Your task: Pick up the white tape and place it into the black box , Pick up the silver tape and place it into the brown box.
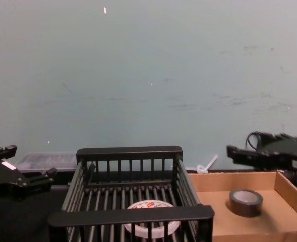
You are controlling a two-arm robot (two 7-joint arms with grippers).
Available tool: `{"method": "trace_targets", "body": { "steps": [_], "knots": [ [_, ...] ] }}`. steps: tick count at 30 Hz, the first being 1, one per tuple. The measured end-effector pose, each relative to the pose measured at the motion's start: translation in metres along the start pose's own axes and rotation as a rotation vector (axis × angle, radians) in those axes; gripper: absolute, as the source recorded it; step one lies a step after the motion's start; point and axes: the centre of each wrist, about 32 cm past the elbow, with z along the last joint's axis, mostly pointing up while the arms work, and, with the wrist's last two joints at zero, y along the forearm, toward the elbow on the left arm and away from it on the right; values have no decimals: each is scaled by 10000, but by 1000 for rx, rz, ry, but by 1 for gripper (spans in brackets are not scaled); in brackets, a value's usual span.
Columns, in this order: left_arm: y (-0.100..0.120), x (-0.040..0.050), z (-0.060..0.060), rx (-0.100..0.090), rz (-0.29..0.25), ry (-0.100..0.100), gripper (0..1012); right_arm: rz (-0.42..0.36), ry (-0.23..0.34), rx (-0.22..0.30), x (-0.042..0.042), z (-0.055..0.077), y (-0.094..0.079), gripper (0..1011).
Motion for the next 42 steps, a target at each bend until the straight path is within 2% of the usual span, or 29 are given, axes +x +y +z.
{"method": "trace_targets", "body": {
  "steps": [8,18,42],
  "knots": [
    [0,0,0,0,0,0,1001,-48,28,-37,29,-173,-113,1000],
    [0,0,0,0,0,0,1001,-68,48,-79,30,-301,-126,1000],
    [0,0,0,0,0,0,1001,-68,48,-87,29,-313,-126,1000]
  ]
}}
